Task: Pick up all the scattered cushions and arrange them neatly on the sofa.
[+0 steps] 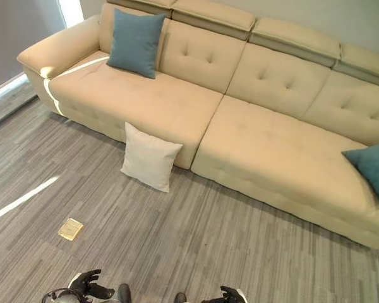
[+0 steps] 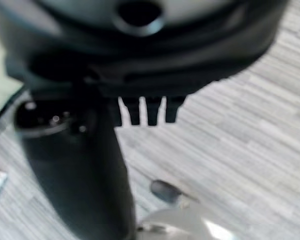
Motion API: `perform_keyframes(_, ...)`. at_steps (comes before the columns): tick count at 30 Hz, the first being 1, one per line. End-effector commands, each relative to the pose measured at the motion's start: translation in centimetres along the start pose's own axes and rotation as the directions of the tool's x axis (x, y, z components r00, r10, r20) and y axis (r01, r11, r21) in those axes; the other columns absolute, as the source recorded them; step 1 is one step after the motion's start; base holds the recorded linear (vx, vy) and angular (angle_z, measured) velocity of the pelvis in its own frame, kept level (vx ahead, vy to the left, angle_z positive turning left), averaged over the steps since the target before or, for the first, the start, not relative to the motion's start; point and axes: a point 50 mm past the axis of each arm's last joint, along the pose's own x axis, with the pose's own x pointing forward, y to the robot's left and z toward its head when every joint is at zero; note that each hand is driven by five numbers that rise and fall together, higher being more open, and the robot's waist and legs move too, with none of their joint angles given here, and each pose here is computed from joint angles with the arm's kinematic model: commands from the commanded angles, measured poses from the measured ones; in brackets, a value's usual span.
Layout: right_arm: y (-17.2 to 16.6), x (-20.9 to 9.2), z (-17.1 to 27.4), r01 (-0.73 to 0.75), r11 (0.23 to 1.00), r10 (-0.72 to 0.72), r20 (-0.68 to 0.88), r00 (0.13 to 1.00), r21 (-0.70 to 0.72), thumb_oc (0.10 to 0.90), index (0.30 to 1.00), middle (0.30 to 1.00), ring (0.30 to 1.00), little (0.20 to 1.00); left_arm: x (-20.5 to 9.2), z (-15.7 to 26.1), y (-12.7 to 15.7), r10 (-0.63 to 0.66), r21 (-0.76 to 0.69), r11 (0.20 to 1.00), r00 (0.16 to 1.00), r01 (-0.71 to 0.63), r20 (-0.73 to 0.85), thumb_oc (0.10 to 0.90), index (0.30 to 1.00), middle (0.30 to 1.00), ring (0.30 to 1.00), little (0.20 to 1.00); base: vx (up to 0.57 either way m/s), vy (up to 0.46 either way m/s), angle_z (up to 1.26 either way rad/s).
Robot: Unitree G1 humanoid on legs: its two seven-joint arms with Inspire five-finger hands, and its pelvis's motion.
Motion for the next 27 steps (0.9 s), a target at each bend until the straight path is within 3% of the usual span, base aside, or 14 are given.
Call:
perform_keyframes(1,-0.6,0.1,0.8,0.008,0.997,-0.006,0.031,1.000,-0.080,0.800,0.900,0.900,0.900,0.900,0.1,0.8,-0.2,0.000,0.003,1.000,0.999,0.000,0.036,0.800,0.900,0.900,0.900,0.900,0.15,0.172,0.04)
perform_keyframes(9,-0.7,0.1,0.7,0.005,0.997,-0.003,0.024,1.000,-0.077,0.800,0.900,0.900,0.900,0.900,0.2,1.1,-0.2,-0.005,0.029,1.000,0.999,0.004,0.044,0.800,0.900,0.900,0.900,0.900,0.20,0.047,0.26)
perform_keyframes(16,-1.4,-0.2,-1.5,0.017,0.998,-0.019,-0.043,0.999,-0.055,0.800,0.900,0.900,0.900,0.900,0.0,0.0,-0.8,-0.028,0.029,0.999,1.000,0.027,0.012,0.800,0.900,0.900,0.900,0.900,0.28,-0.066,0.83)
perform_keyframes(27,-2.2,0.0,-0.6,0.046,0.999,-0.046,-0.017,0.999,-0.013,0.800,0.900,0.900,0.900,0.900,0.1,1.4,-1.0,-0.033,0.035,0.999,0.998,0.031,0.052,0.800,0.900,0.900,0.900,0.900,0.16,-0.045,0.21)
